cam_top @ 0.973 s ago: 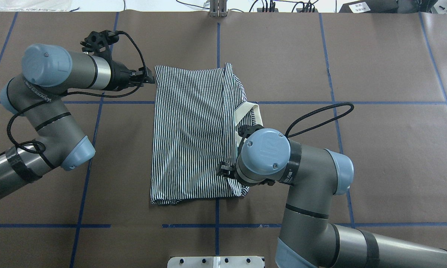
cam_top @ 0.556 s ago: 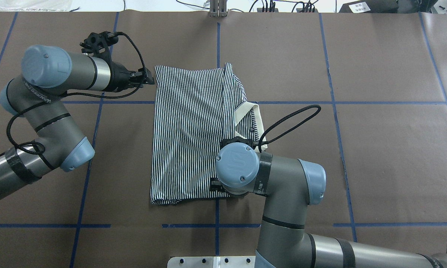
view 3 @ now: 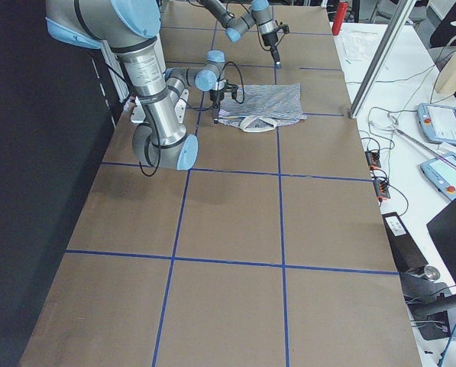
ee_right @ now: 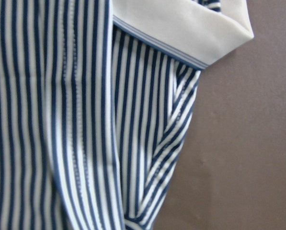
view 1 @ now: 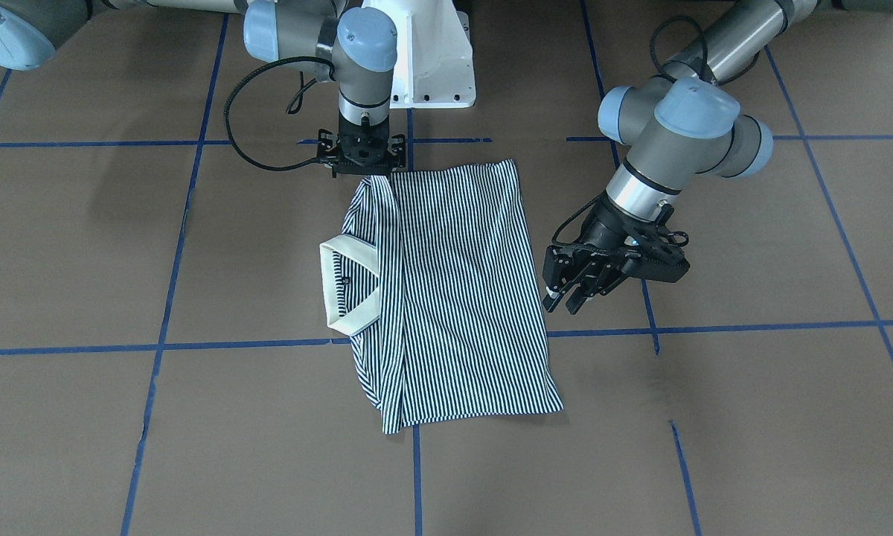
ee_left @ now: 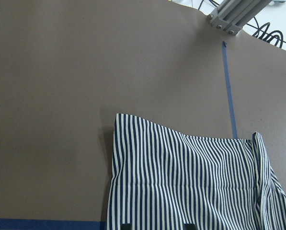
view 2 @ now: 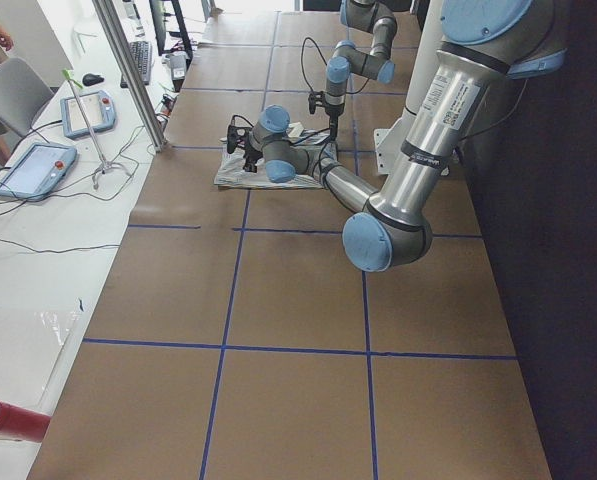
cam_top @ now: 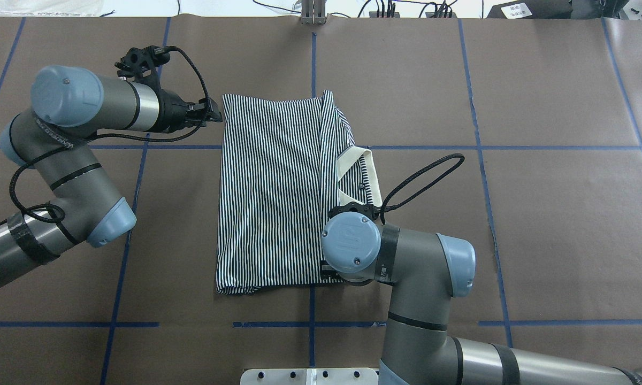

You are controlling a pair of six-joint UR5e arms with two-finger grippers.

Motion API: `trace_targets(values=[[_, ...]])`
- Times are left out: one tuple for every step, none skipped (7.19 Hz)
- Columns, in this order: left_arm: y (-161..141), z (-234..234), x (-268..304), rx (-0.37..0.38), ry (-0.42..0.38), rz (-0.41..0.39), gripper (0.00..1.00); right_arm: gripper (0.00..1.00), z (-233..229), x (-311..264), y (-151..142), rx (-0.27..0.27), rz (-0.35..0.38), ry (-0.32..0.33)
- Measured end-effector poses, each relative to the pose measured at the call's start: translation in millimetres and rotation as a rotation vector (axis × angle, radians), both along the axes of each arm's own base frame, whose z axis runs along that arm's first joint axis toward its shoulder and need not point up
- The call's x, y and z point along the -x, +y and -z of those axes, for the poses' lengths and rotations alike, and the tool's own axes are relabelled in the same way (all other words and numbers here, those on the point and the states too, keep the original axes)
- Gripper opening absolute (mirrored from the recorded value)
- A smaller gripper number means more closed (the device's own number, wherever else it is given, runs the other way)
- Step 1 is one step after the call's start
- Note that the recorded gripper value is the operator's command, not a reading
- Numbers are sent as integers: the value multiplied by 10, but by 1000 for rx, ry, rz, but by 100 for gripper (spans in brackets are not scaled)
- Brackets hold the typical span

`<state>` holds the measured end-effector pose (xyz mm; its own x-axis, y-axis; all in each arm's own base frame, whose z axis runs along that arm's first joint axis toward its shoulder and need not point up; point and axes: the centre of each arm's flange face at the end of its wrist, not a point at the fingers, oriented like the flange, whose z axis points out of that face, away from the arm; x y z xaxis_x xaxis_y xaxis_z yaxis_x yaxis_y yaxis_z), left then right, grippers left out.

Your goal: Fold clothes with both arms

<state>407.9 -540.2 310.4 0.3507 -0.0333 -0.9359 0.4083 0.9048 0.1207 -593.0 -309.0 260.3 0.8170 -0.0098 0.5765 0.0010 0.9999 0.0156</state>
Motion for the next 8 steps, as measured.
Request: trace_targets(values=[[4,7,1,0,1,0,47,100,-166,-194,-37,-13,14,18],[8,19,4,-1,4,0,47,100,-320,-435,-29,-30,32,30],[14,34,10,0,8,2,47,100,-425,-646,15,-40,43,34],[20,51,15,2,13,3,47,100,-462,-742,70,-44,51,33],[26,70,22,1,16,4,48,100,-401,-734,82,-52,52,23],[32,86,28,0,19,4,48,100,-243,-655,1,-67,41,5],[55,73,46,2,20,4,48,100,-6,-514,-171,-82,21,-17],[110,30,96,5,20,2,48,100,237,-341,-347,-91,3,-31]])
